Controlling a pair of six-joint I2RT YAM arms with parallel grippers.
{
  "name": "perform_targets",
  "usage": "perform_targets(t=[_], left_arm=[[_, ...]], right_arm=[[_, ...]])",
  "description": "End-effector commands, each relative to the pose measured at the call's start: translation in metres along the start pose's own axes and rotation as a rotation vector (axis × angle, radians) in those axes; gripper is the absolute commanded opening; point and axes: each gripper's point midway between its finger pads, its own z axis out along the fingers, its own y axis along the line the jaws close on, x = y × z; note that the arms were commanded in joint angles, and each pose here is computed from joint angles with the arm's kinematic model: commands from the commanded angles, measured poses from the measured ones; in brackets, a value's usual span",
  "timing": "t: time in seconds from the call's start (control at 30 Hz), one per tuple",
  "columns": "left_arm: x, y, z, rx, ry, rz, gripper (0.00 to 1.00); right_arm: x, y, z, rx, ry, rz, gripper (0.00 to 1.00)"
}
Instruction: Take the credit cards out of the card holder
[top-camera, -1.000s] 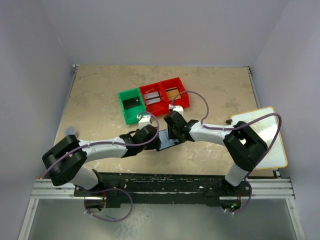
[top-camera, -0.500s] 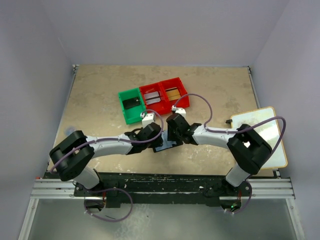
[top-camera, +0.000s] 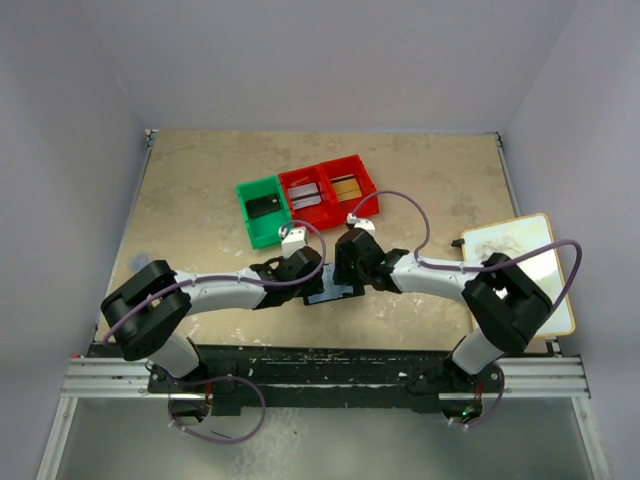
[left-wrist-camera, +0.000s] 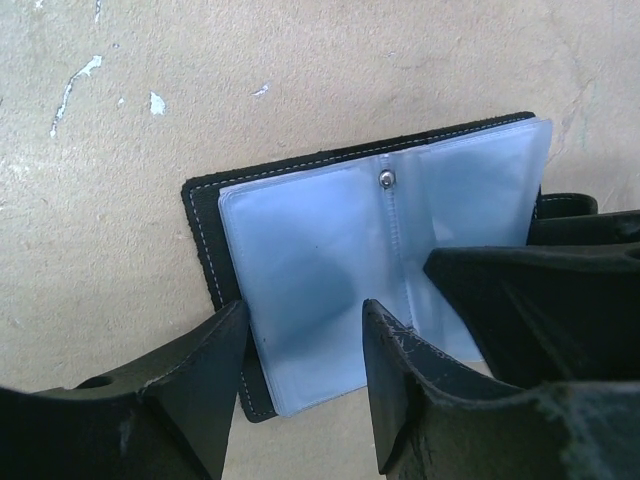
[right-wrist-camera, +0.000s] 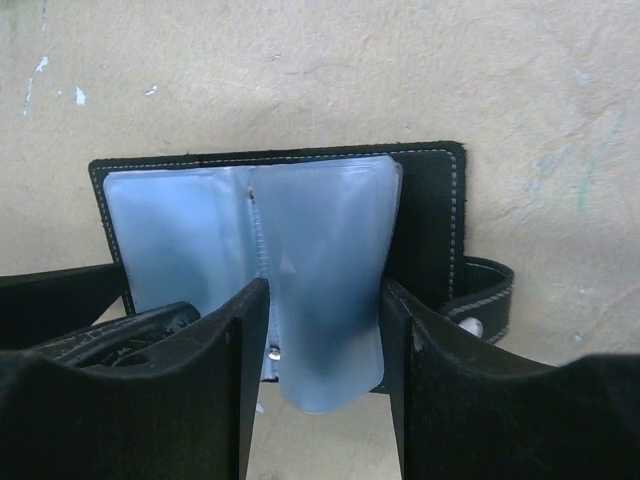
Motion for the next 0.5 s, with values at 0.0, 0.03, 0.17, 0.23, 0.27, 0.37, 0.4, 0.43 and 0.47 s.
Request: perform_targets(t=[0.0, 0.03, 0.17, 0.23, 0.27, 0.37, 0.4, 0.43, 0.47], left_arm=[[-0.002, 0.001, 0.001, -0.018, -0.01, -0.004, 0.48], [-0.002, 0.002, 0.0, -0.021, -0.011, -0.001, 0.48], [-0.005, 0.002, -0.005, -0.009, -0.018, 0.005, 0.48], [-0.005, 0.001, -0.006, 0.001, -0.017, 0.017, 0.48], [-0.006, 0.001, -0.007, 0.002, -0.019, 0.019, 0.48], [-0.01, -0.002, -0.011, 0.016, -0.03, 0.018, 0.48], [-0.011, -0.002, -0.012, 0.019, -0.032, 0.016, 0.48], [-0.011, -0.003, -0.013, 0.023, -0.032, 0.015, 0.48], [-0.011, -0.002, -0.014, 0.024, -0.033, 0.014, 0.48]], right_arm=[[-0.014, -0.012, -0.015, 0.028, -0.004, -0.001, 0.52], [-0.019, -0.013, -0.018, 0.021, -0.015, -0.001, 0.52], [-0.034, 0.002, -0.029, -0.06, -0.055, -0.009, 0.51], [-0.036, 0.01, -0.033, -0.104, -0.06, -0.004, 0.51], [-0.037, 0.014, -0.035, -0.123, -0.062, -0.003, 0.51], [-0.038, 0.02, -0.038, -0.162, -0.064, 0.0, 0.52], [-0.037, 0.022, -0.038, -0.176, -0.062, 0.003, 0.52], [-0.037, 0.026, -0.038, -0.198, -0.061, 0.004, 0.53], [-0.036, 0.03, -0.038, -0.221, -0.058, 0.006, 0.53]])
